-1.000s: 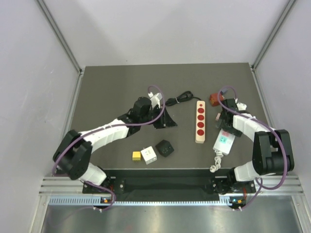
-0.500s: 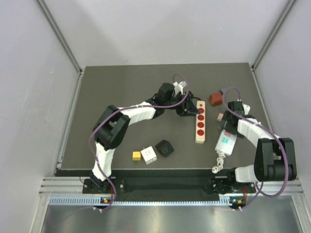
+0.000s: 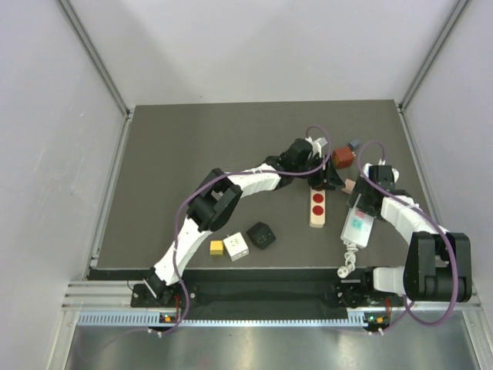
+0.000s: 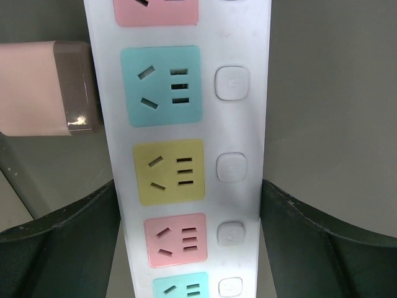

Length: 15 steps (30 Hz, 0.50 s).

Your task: Pull the plug off the socket

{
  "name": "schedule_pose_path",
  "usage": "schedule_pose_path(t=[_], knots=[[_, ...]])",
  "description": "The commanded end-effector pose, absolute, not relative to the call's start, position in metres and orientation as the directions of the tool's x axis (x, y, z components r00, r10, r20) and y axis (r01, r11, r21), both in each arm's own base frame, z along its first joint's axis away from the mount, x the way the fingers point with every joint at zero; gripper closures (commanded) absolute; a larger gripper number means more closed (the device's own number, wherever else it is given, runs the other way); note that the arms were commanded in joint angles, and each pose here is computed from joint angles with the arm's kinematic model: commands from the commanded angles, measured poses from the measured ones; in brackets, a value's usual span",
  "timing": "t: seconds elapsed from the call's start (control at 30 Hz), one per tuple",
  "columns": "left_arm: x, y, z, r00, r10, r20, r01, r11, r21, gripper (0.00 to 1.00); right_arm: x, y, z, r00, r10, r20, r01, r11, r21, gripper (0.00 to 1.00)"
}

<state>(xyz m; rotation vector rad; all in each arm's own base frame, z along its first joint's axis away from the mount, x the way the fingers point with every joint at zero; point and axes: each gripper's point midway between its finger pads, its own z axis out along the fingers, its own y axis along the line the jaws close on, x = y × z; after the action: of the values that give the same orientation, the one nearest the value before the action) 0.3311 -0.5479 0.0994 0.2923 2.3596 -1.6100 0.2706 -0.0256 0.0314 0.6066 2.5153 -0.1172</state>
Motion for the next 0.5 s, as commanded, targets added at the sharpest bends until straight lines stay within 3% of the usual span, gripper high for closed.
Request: schedule_pose_path(t=[0.0, 0.47], knots=[[0.352, -0.557, 0.102, -0.918, -0.020, -0.396, 0.359, 0.380, -0.852, 0.42, 0.287, -0.022, 0.047, -0.698, 0.404, -0.591, 0.418, 0.900, 0.123, 1.00], [0.370, -0.570, 0.067, -0.929, -0.042, -0.368, 0.320, 0.410, -0.854, 0.39, 0.288, -0.017, 0.049, -0.692, 0.402, -0.599, 0.393, 0.906, 0.154, 1.00]])
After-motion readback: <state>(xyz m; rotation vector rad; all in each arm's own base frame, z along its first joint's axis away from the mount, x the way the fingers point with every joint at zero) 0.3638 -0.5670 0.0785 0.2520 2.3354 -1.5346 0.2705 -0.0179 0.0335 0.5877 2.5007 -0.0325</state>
